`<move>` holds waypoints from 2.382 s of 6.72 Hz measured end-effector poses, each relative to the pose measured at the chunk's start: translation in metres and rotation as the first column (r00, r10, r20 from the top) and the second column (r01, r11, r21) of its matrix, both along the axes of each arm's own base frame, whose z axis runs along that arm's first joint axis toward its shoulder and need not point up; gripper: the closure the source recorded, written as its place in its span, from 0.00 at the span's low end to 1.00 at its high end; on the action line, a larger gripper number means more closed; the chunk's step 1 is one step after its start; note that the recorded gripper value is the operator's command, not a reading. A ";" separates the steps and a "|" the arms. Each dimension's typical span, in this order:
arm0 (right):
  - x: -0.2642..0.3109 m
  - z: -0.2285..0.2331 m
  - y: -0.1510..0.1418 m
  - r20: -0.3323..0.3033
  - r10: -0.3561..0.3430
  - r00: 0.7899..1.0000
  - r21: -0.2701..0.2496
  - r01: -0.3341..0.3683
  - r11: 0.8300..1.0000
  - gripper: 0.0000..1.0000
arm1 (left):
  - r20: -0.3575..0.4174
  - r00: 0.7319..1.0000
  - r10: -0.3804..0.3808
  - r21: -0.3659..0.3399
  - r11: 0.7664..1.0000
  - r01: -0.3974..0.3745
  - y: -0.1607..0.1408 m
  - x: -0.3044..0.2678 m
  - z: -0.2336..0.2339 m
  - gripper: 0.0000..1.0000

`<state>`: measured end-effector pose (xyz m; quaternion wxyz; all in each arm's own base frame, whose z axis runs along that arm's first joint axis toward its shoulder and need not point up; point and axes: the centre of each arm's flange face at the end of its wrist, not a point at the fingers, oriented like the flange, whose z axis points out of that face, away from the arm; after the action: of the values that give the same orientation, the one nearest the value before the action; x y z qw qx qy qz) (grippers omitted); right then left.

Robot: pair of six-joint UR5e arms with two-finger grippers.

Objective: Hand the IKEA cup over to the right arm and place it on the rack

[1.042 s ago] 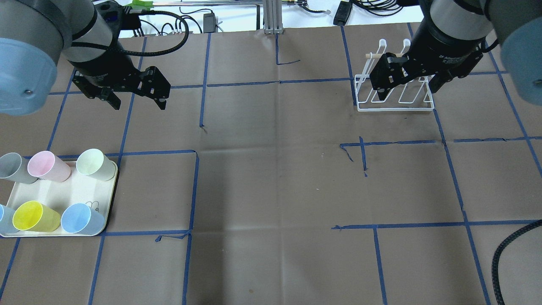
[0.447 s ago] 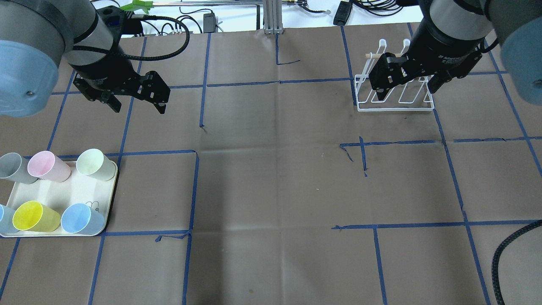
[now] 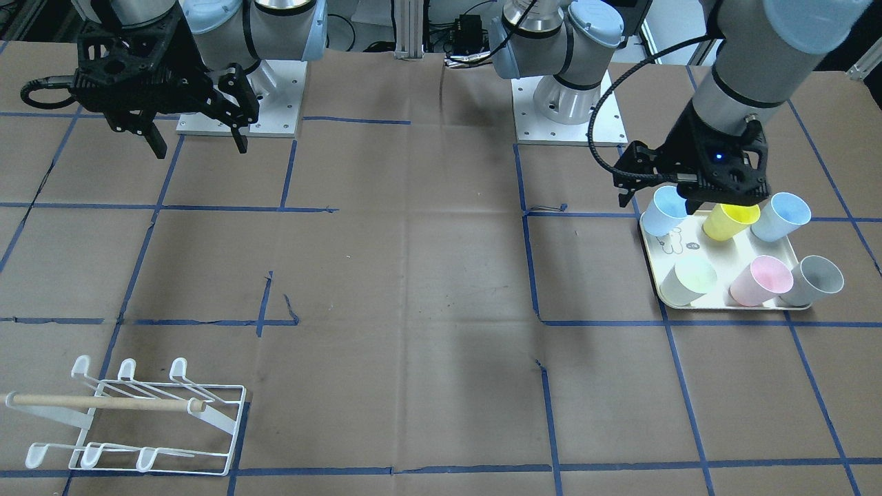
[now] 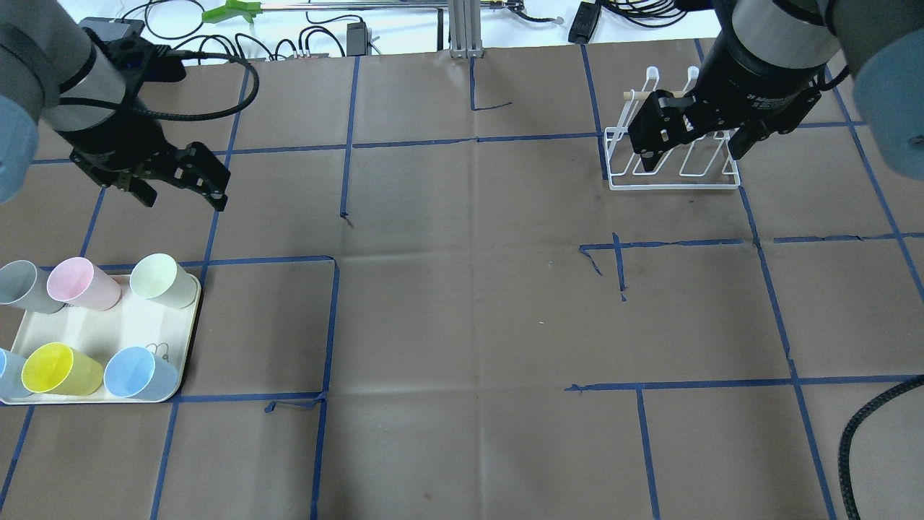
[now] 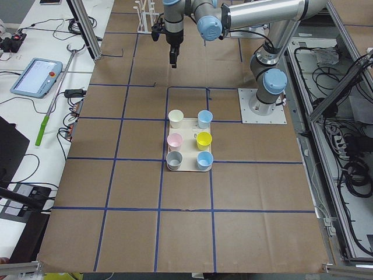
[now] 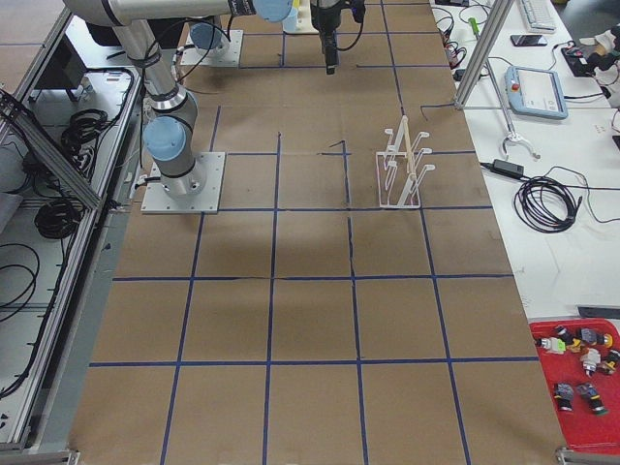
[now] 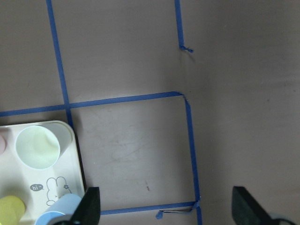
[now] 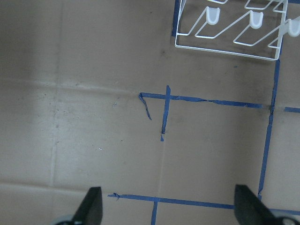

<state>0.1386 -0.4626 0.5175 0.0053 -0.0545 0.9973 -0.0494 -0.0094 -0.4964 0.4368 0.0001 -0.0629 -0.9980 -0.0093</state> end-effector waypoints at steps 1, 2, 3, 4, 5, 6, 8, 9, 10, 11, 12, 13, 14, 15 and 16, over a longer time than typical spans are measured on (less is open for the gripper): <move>0.000 0.000 0.000 0.000 0.000 1.000 0.000 0.000 1.000 0.00 | -0.002 1.000 -0.012 0.002 1.000 0.012 0.004 0.039 -0.012 0.03; 0.000 0.000 0.000 0.000 0.000 1.000 0.000 0.000 1.000 0.00 | -0.002 1.000 -0.021 -0.001 1.000 0.021 0.009 0.071 -0.022 0.03; 0.000 0.000 0.000 0.000 0.000 1.000 -0.001 0.000 1.000 0.00 | -0.003 1.000 -0.023 -0.001 1.000 0.023 0.012 0.089 -0.027 0.03; 0.000 0.000 0.000 0.001 0.000 1.000 -0.001 0.000 1.000 0.00 | -0.005 1.000 -0.021 -0.004 1.000 0.021 0.010 0.099 -0.034 0.03; 0.000 0.000 0.000 0.002 0.000 1.000 -0.001 0.000 1.000 0.00 | -0.008 1.000 -0.008 -0.007 1.000 0.008 0.005 0.103 -0.048 0.03; 0.000 0.000 0.000 0.003 0.001 1.000 -0.003 -0.001 1.000 0.00 | -0.003 1.000 0.010 -0.020 1.000 -0.010 0.002 0.105 -0.069 0.03; 0.001 0.001 -0.001 0.008 -0.006 1.000 -0.011 0.006 1.000 0.00 | 0.018 1.000 0.025 -0.064 0.998 -0.023 0.000 0.107 -0.118 0.03; 0.001 0.005 -0.004 0.014 -0.036 0.999 -0.043 0.036 0.998 0.00 | 0.021 0.999 0.029 -0.070 0.997 -0.028 -0.001 0.107 -0.138 0.03; 0.001 0.012 -0.009 0.029 -0.093 0.995 -0.109 0.096 0.989 0.00 | 0.018 0.999 0.038 -0.064 0.997 -0.037 -0.004 0.107 -0.153 0.03; 0.001 0.017 -0.014 0.054 -0.153 0.987 -0.165 0.160 0.973 0.00 | 0.011 0.999 0.048 -0.049 0.998 -0.047 -0.007 0.106 -0.165 0.03; 0.003 0.016 -0.017 0.099 -0.194 0.976 -0.205 0.210 0.956 0.00 | 0.004 0.999 0.053 -0.028 0.998 -0.053 -0.007 0.106 -0.177 0.03; 0.008 0.014 -0.019 0.167 -0.205 0.964 -0.241 0.241 0.940 0.01 | -0.002 0.998 0.056 -0.006 0.998 -0.056 -0.004 0.105 -0.188 0.03; 0.013 0.010 -0.019 0.231 -0.222 0.947 -0.263 0.281 0.923 0.00 | -0.008 0.998 0.058 0.016 0.998 -0.057 0.002 0.103 -0.198 0.07; 0.015 0.004 -0.019 0.283 -0.266 0.921 -0.276 0.344 0.898 0.00 | -0.013 0.998 0.060 0.033 0.998 -0.059 0.007 0.102 -0.205 0.19; 0.017 -0.004 -0.018 0.339 -0.314 0.887 -0.282 0.415 0.865 0.00 | -0.015 0.998 0.061 0.039 0.997 -0.060 0.010 0.103 -0.208 0.38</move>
<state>0.1555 -0.4804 0.5133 0.1280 0.1444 0.9534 -0.2318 0.0931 -0.4861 0.2284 0.0099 -0.0328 -0.9990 -0.0281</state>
